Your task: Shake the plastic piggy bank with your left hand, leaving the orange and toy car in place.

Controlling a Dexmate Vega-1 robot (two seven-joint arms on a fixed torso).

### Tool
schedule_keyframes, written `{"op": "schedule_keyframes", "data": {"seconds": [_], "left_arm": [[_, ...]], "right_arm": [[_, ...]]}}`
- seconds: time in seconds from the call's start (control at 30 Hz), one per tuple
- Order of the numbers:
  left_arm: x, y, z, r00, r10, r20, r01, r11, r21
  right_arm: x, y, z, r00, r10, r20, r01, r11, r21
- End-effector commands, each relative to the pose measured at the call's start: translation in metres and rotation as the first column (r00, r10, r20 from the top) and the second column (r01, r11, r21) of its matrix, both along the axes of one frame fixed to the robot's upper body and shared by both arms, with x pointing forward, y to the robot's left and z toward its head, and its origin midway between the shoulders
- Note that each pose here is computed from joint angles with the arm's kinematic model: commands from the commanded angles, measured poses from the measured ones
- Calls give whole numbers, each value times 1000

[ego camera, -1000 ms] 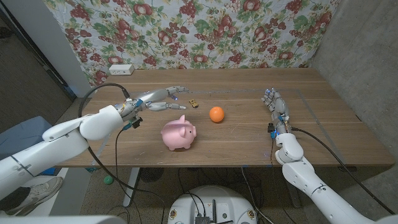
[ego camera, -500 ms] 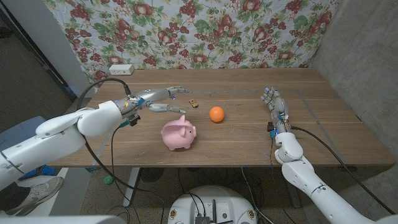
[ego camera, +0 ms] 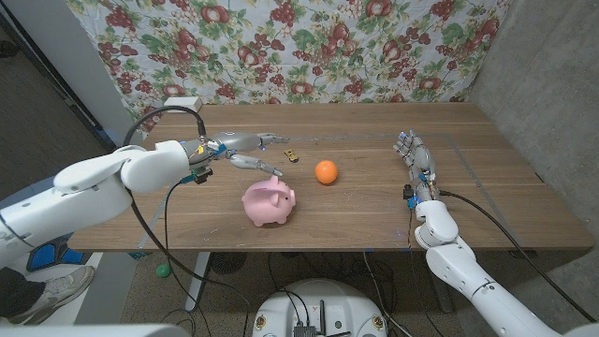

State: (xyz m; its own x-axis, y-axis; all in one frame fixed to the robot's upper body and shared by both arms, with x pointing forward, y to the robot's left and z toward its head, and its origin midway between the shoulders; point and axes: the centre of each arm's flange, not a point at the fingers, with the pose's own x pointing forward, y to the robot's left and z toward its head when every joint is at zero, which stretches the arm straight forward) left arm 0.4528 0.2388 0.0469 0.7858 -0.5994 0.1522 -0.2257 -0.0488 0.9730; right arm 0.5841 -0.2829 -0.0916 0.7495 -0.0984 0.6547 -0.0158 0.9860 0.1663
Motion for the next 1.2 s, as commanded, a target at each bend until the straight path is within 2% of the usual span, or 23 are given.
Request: {"op": "schedule_keyframes", "data": {"seconds": [0.03,0.13,0.2,0.4,0.87,1.2], "left_arm": [[-5,-14,8,997,80,14,-81,987,139],[-7,-18,9,995,99,11,-99,980,172],[-9,-23,9,999,45,-1,-43,968,246],[-13,-24,8,997,74,8,-74,963,261],[-25,-21,-5,980,187,73,-200,939,279],[-30,-21,-17,952,274,135,-302,914,272]], "right_arm": [[-5,-3,-5,1000,-11,-9,11,1000,1],[-5,-3,-6,1000,-10,-11,10,1000,3],[-5,-3,-6,1000,-10,-10,10,1000,3],[-6,-3,-4,1000,-10,0,10,1000,3],[-6,1,1,1000,-4,0,4,1000,-15],[-7,1,3,1000,-2,2,2,1000,-21]]}}
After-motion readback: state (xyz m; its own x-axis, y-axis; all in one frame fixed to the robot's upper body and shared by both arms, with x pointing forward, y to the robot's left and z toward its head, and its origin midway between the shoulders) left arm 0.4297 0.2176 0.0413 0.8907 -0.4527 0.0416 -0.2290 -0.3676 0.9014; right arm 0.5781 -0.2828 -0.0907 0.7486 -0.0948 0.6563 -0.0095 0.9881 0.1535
